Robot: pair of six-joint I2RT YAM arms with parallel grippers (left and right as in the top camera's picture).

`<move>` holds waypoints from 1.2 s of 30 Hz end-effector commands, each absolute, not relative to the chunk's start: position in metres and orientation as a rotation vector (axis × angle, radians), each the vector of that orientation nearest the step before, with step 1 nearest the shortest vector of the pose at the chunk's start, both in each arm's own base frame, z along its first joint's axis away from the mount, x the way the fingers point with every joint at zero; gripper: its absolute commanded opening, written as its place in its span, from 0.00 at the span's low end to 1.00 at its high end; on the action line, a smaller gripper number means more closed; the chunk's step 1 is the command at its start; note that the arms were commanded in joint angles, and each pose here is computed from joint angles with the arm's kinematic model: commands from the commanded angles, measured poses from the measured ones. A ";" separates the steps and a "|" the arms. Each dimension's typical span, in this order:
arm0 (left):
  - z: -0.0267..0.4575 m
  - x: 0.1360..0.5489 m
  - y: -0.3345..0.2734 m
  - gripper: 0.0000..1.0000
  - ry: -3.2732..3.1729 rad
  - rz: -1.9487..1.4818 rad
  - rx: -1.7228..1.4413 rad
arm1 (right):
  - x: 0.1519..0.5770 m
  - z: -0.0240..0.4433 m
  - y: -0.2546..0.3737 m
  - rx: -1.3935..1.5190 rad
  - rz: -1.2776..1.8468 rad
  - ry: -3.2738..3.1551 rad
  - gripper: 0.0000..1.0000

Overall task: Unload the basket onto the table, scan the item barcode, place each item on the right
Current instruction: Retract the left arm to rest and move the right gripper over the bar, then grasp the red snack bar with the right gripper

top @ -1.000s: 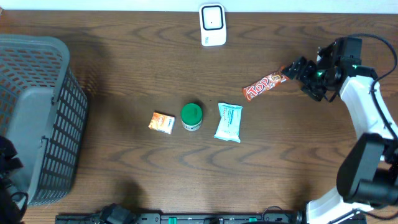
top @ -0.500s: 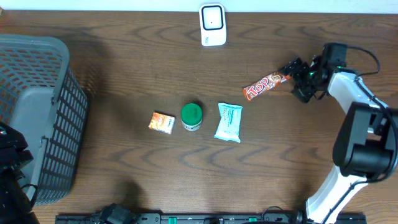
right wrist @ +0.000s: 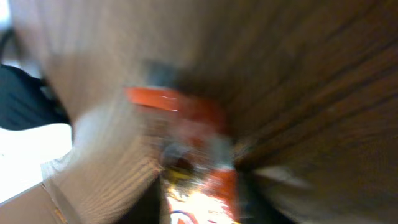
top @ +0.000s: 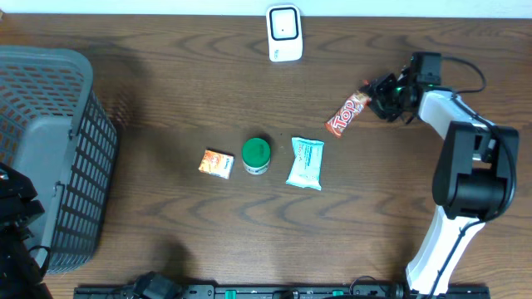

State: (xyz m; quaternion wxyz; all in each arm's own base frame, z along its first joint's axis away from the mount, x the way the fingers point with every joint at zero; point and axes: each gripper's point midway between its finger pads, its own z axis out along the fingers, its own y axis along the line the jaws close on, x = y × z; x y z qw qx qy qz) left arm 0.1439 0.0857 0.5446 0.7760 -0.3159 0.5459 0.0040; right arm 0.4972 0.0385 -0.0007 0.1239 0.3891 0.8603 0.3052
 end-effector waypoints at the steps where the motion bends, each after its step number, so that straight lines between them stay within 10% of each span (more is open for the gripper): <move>1: 0.545 0.143 0.086 0.59 1.172 0.000 -0.693 | 0.450 -0.079 0.039 1.300 0.701 2.679 0.01; 25: 0.545 0.143 0.086 0.60 1.172 0.000 -0.693 | 0.399 0.173 -0.001 0.603 0.274 2.534 0.01; 27: 0.545 0.143 0.086 0.60 1.173 0.000 -0.692 | 0.396 0.169 0.000 0.544 0.255 2.566 0.32; 28: 0.545 0.143 0.086 0.60 1.173 0.000 -0.692 | 0.395 0.160 0.000 0.537 0.250 2.593 0.82; 29: 0.545 0.143 0.086 0.60 1.173 0.000 -0.692 | 0.395 0.152 0.000 0.536 0.261 2.619 0.99; 36: 0.545 0.143 0.086 0.60 1.174 0.001 -0.692 | 0.400 0.078 0.010 0.775 0.363 2.765 0.99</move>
